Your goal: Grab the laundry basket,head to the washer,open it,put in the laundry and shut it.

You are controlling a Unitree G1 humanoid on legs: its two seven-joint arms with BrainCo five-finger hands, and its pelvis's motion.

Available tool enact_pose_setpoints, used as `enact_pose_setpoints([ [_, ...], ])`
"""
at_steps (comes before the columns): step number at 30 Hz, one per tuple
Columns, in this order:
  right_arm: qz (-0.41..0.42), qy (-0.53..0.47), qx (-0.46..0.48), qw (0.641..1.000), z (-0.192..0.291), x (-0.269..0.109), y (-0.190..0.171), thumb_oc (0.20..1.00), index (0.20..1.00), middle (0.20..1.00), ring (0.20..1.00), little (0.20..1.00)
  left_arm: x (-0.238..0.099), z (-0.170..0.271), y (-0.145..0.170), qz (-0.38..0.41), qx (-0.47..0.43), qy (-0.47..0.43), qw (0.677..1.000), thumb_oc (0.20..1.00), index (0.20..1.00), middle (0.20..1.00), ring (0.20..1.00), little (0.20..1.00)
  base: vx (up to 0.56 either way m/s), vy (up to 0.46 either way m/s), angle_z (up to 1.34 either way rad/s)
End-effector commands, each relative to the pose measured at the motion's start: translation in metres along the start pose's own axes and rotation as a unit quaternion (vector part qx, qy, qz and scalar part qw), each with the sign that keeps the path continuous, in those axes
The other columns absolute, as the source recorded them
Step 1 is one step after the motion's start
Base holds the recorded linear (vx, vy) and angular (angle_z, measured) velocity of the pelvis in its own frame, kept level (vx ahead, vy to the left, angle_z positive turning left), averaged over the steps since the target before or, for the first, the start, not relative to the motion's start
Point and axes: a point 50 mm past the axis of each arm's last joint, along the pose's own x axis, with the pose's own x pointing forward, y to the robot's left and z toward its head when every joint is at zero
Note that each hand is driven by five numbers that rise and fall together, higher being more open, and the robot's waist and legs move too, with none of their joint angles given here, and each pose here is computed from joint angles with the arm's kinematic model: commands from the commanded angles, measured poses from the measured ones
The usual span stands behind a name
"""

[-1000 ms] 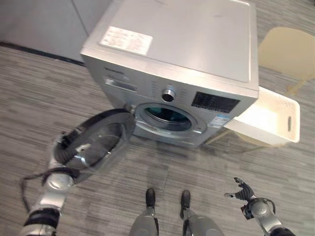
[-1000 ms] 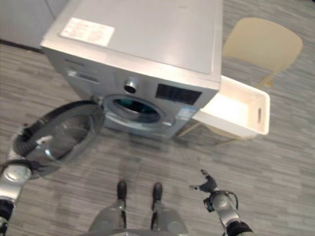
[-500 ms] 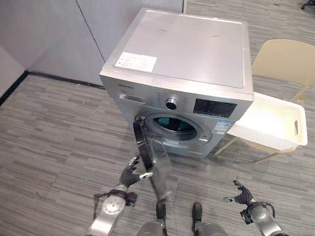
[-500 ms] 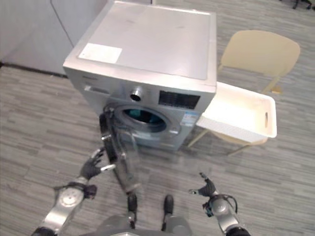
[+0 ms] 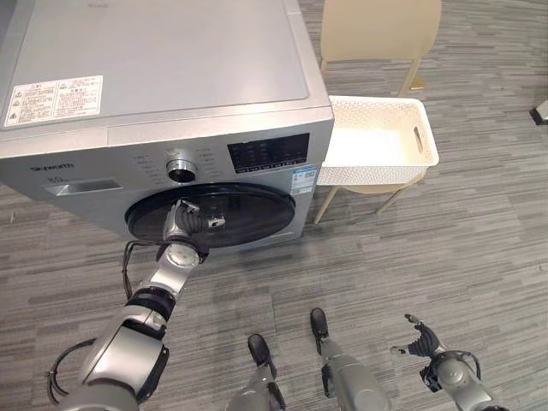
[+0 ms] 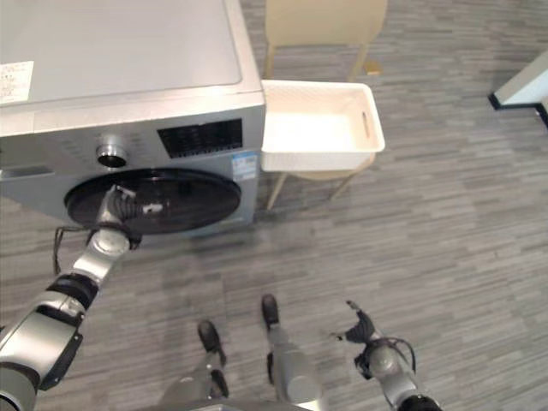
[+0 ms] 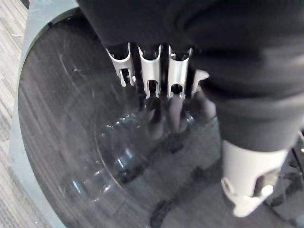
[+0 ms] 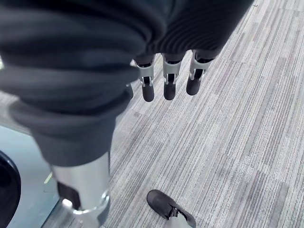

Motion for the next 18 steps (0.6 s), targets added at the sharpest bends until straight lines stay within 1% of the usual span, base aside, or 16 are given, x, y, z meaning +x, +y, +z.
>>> enact_pose_setpoints([
  [1, -0.027, -0.018, 0.018, 0.999, 0.002, 0.000, -0.011, 1.000, 1.000, 1.000, 1.000, 1.000, 0.001, 0.031, 0.008, 0.024, -0.010, -0.087, 0.996, 1.000, 1.000, 1.000, 1.000, 1.000, 0.04, -0.011, 0.11],
  [3, -0.025, -0.007, 0.022, 0.999, -0.003, -0.001, -0.008, 1.000, 1.000, 1.000, 1.000, 1.000, -0.013, 0.025, -0.007, 0.001, -0.026, -0.097, 0.995, 1.000, 1.000, 1.000, 1.000, 1.000, 0.06, -0.029, 0.23],
  [5, -0.023, 0.008, 0.026, 0.999, -0.008, -0.002, -0.005, 1.000, 1.000, 1.000, 1.000, 1.000, -0.032, 0.010, -0.027, -0.029, -0.057, -0.087, 0.994, 1.000, 1.000, 1.000, 1.000, 1.000, 0.10, -0.041, 0.31],
  [6, -0.025, 0.013, 0.028, 0.999, -0.009, -0.002, -0.004, 1.000, 1.000, 1.000, 1.000, 1.000, -0.041, 0.001, -0.032, -0.038, -0.072, -0.078, 0.994, 1.000, 1.000, 1.000, 1.000, 1.000, 0.13, -0.048, 0.34],
  [7, -0.030, 0.023, 0.034, 0.999, -0.011, -0.001, -0.005, 1.000, 1.000, 1.000, 1.000, 1.000, -0.061, -0.020, -0.042, -0.057, -0.106, -0.051, 0.991, 1.000, 1.000, 1.000, 1.000, 1.000, 0.11, -0.042, 0.29],
  [8, -0.032, 0.027, 0.034, 0.999, -0.012, 0.000, -0.006, 1.000, 1.000, 1.000, 1.000, 1.000, -0.072, -0.033, -0.045, -0.064, -0.114, -0.031, 0.991, 1.000, 1.000, 1.000, 1.000, 1.000, 0.10, -0.047, 0.22],
  [9, -0.036, 0.030, 0.038, 0.998, -0.012, 0.001, -0.007, 1.000, 1.000, 1.000, 1.000, 1.000, -0.081, -0.045, -0.049, -0.070, -0.126, -0.007, 0.989, 1.000, 1.000, 1.000, 1.000, 1.000, 0.04, -0.024, 0.15],
  [10, -0.035, 0.030, 0.038, 0.998, -0.012, 0.001, -0.007, 1.000, 1.000, 1.000, 1.000, 1.000, -0.081, -0.046, -0.049, -0.070, -0.127, -0.007, 0.989, 1.000, 1.000, 1.000, 1.000, 1.000, 0.03, -0.031, 0.16],
  [11, -0.037, 0.036, 0.042, 0.998, -0.014, 0.001, -0.007, 1.000, 1.000, 1.000, 1.000, 1.000, -0.091, -0.059, -0.052, -0.075, -0.141, 0.019, 0.987, 1.000, 1.000, 1.000, 1.000, 1.000, 0.03, -0.038, 0.22],
  [12, -0.044, 0.040, 0.052, 0.997, -0.014, 0.002, -0.010, 1.000, 1.000, 1.000, 1.000, 1.000, -0.110, -0.085, -0.057, -0.083, -0.151, 0.071, 0.982, 1.000, 1.000, 1.000, 1.000, 1.000, 0.03, -0.038, 0.19],
  [13, -0.044, 0.040, 0.051, 0.997, -0.014, 0.002, -0.010, 1.000, 1.000, 1.000, 1.000, 1.000, -0.111, -0.085, -0.057, -0.083, -0.151, 0.072, 0.982, 1.000, 1.000, 1.000, 1.000, 1.000, 0.04, -0.043, 0.15],
  [14, -0.054, 0.047, 0.066, 0.995, -0.016, 0.002, -0.013, 1.000, 1.000, 1.000, 1.000, 1.000, -0.132, -0.114, -0.064, -0.090, -0.168, 0.142, 0.971, 1.000, 1.000, 1.000, 1.000, 1.000, 0.03, -0.021, 0.13],
  [15, -0.054, 0.047, 0.066, 0.995, -0.016, 0.002, -0.013, 1.000, 1.000, 1.000, 1.000, 1.000, -0.133, -0.114, -0.065, -0.090, -0.168, 0.142, 0.971, 1.000, 1.000, 1.000, 1.000, 1.000, 0.04, -0.026, 0.20],
  [16, -0.062, 0.047, 0.080, 0.994, -0.015, 0.003, -0.016, 1.000, 1.000, 1.000, 1.000, 1.000, -0.152, -0.138, -0.072, -0.096, -0.168, 0.202, 0.960, 1.000, 1.000, 1.000, 1.000, 1.000, 0.02, -0.009, 0.21],
  [18, -0.060, 0.050, 0.087, 0.993, -0.015, 0.003, -0.014, 1.000, 1.000, 1.000, 1.000, 1.000, -0.168, -0.157, -0.078, -0.103, -0.165, 0.255, 0.947, 1.000, 1.000, 1.000, 1.000, 1.000, 0.03, -0.020, 0.09],
])
